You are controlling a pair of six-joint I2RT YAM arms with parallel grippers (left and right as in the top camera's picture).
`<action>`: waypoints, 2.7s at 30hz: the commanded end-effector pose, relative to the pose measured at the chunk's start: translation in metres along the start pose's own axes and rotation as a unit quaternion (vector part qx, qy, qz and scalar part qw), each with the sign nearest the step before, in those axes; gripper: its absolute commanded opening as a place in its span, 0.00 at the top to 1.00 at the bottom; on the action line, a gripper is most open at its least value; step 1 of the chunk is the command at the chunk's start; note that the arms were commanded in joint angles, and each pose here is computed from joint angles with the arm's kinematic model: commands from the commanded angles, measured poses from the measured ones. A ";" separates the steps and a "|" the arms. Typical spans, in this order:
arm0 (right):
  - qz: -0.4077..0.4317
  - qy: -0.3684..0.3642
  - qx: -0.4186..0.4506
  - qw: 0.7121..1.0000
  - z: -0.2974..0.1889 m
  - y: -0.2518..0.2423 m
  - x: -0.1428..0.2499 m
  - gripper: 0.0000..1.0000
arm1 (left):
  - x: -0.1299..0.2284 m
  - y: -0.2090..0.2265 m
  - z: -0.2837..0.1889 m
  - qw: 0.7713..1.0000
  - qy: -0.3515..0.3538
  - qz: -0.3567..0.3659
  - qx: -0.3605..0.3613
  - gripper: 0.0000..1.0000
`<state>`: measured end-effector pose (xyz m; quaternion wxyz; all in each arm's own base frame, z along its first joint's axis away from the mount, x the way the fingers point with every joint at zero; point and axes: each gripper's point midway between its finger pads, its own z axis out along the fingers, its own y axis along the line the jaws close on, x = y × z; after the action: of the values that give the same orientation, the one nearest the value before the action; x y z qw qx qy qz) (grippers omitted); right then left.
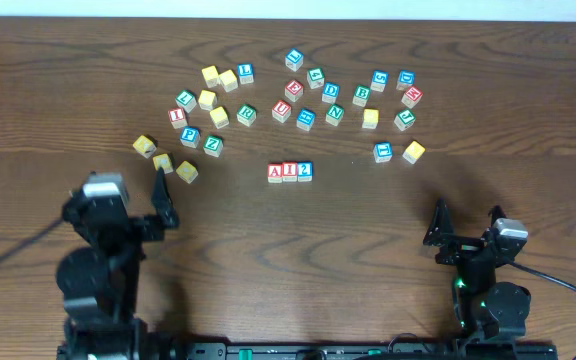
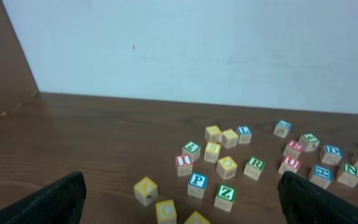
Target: Spell out AI2
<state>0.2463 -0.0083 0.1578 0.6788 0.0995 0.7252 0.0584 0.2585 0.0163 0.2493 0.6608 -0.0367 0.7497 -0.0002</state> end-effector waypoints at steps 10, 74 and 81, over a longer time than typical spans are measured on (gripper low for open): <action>-0.003 0.001 -0.003 1.000 0.000 0.001 0.001 0.01 | 0.048 0.004 -0.013 0.999 -0.041 0.004 -0.004 0.02; -0.003 0.001 -0.003 1.000 0.000 0.001 0.001 0.01 | 0.112 0.008 -0.001 0.999 0.011 0.049 -0.008 0.02; -0.003 0.001 -0.003 1.000 0.000 0.001 0.001 0.01 | 0.112 0.008 -0.001 0.999 0.011 0.049 -0.008 0.02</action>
<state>0.2464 -0.0079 0.1578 0.6787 0.0987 0.7254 0.0592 0.2444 0.0181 0.1529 0.6688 -0.0100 0.7425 0.0356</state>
